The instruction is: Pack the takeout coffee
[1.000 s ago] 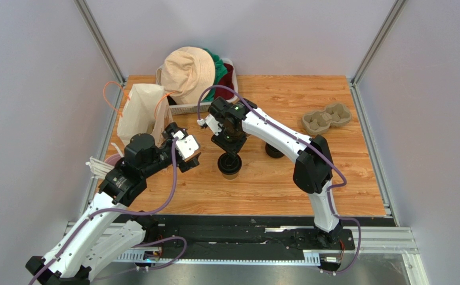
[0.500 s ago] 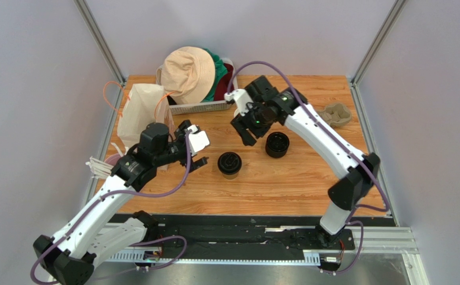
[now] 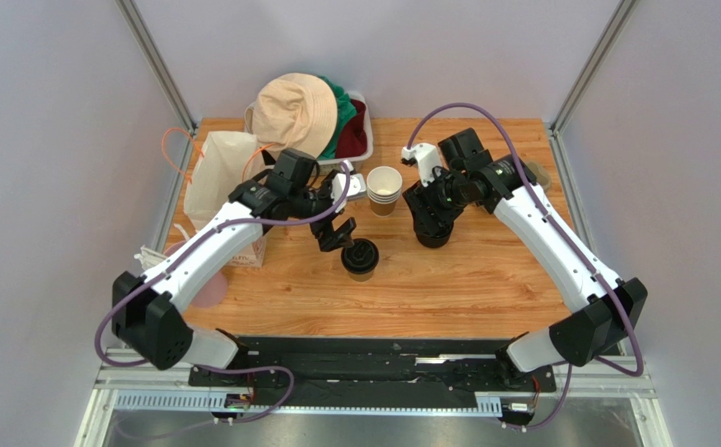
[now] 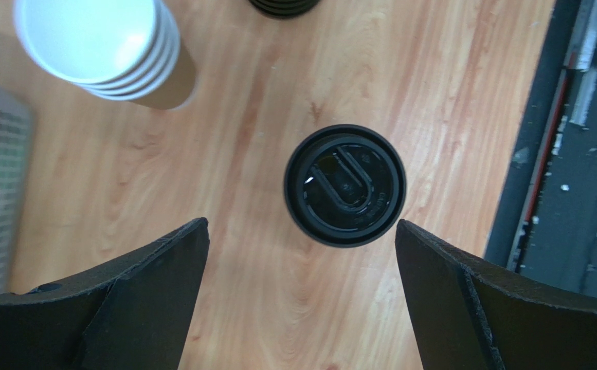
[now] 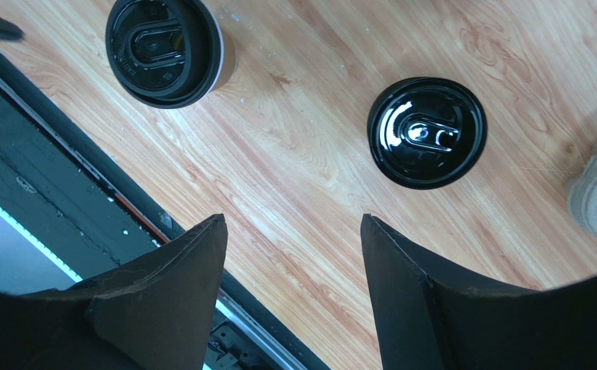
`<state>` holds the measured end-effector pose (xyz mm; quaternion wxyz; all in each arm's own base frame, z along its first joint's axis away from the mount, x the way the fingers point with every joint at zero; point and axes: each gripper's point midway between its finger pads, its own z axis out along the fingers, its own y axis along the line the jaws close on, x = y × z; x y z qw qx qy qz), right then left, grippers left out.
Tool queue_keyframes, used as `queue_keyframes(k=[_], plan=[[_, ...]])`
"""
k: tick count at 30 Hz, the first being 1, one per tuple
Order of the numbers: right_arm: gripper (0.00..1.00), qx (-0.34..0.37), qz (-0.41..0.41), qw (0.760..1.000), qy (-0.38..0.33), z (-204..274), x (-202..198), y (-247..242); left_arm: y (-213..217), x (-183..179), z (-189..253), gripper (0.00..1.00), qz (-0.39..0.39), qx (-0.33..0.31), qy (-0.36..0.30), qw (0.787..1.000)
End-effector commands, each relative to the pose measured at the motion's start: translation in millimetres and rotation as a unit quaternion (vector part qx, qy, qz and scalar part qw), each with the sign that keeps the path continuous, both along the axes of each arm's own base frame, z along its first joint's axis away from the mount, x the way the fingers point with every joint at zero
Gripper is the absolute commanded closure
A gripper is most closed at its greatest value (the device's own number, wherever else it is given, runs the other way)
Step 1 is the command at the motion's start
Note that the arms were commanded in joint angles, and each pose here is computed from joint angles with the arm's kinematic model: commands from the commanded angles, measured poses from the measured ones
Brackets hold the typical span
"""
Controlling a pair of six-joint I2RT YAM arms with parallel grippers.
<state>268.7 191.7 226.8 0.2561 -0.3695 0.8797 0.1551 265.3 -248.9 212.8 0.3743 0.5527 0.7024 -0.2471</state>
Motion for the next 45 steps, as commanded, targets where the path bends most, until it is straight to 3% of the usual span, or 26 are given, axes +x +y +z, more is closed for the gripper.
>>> queue_keyframes(k=[1, 7, 27, 35, 41, 45], plan=[[0.31, 0.033, -0.001, 0.999, -0.039, 16, 4, -4, -18, -5, -12, 0.01, -0.015, -0.015, 0.092, 0.996], [0.31, 0.039, -0.005, 0.998, -0.046, 14, -5, -13, -28, 2, -53, 0.01, -0.005, 0.002, 0.161, 0.987], [0.31, 0.055, 0.004, 0.998, -0.042, 13, -21, -16, -20, 26, -103, 0.01, 0.055, 0.050, 0.165, 0.984], [0.31, 0.061, 0.014, 0.997, -0.033, 10, -25, -13, -13, 28, -117, 0.15, 0.078, 0.066, 0.167, 0.981], [0.33, 0.097, 0.022, 0.995, -0.007, 0, -30, 1, -6, 32, -135, 0.33, 0.108, 0.081, 0.172, 0.976], [0.33, 0.125, 0.021, 0.992, 0.004, -3, -27, 13, -4, 36, -144, 0.40, 0.118, 0.088, 0.179, 0.973]])
